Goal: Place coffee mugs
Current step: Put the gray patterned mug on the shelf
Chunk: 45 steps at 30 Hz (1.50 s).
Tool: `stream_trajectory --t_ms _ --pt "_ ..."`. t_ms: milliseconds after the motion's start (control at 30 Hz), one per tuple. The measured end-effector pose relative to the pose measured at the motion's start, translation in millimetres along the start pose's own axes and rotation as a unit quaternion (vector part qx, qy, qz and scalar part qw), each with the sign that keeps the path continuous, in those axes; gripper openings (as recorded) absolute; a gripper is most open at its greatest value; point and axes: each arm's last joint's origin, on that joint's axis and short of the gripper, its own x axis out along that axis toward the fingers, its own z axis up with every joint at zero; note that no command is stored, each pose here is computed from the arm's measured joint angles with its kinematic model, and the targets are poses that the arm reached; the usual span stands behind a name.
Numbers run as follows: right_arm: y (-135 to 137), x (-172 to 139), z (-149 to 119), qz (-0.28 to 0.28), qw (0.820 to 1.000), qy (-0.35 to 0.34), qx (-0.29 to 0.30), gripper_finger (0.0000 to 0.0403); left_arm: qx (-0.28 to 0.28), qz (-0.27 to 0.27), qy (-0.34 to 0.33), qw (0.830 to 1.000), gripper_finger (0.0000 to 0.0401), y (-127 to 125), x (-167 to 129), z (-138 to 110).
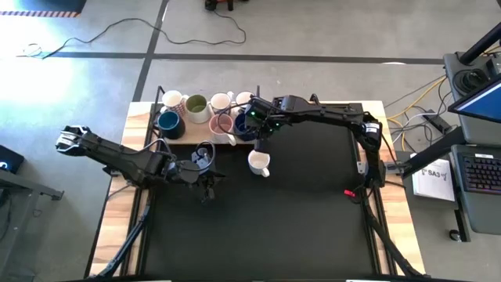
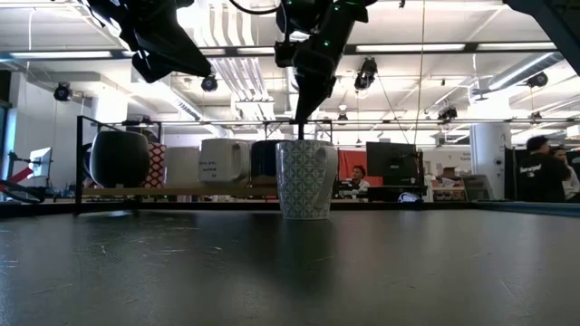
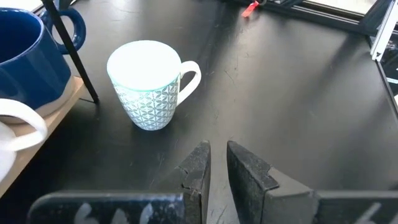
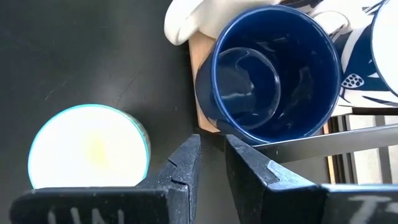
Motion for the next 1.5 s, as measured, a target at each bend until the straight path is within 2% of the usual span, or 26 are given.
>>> stream_trajectory --t_ms 167,367,600,800,1067,1300,1500 --pt "2.7 -3.2 -0.3 0.013 1.000 0.003 0.011 0.0065 -0.012 -0.002 -0.004 1.000 0.0036 -0.3 0.0 0.7" --pt "16.6 -28.3 -6.6 0.030 0.999 0.020 0.006 0.0066 -0.032 -0.012 -0.019 0.999 0.0036 -6.7 9.6 2.2" --pt "36.0 -37.4 -25.0 0.049 0.997 0.064 -0.003 0.0066 -0.036 -0.001 -0.032 0.999 0.0036 -17.4 45.2 -3.6" --pt "56.9 -26.4 -54.7 0.065 0.992 0.103 -0.031 0.0066 -0.017 0.007 -0.015 1.000 0.0036 -20.4 59.8 -11.9" --pt "79.2 -11.1 -82.3 0.063 0.994 0.000 -0.091 0.0066 -0.048 0.028 -0.050 0.997 0.0036 -24.4 73.5 -12.8" --pt "85.1 12.8 -111.7 0.059 0.995 -0.028 -0.080 0.0066 -0.058 0.006 -0.078 0.995 0.0036 -36.9 93.1 -19.3" --pt "91.6 32.6 -121.6 0.057 0.993 -0.074 -0.071 0.0066 -0.064 -0.003 -0.085 0.994 0.0036 -42.0 103.9 -25.2"
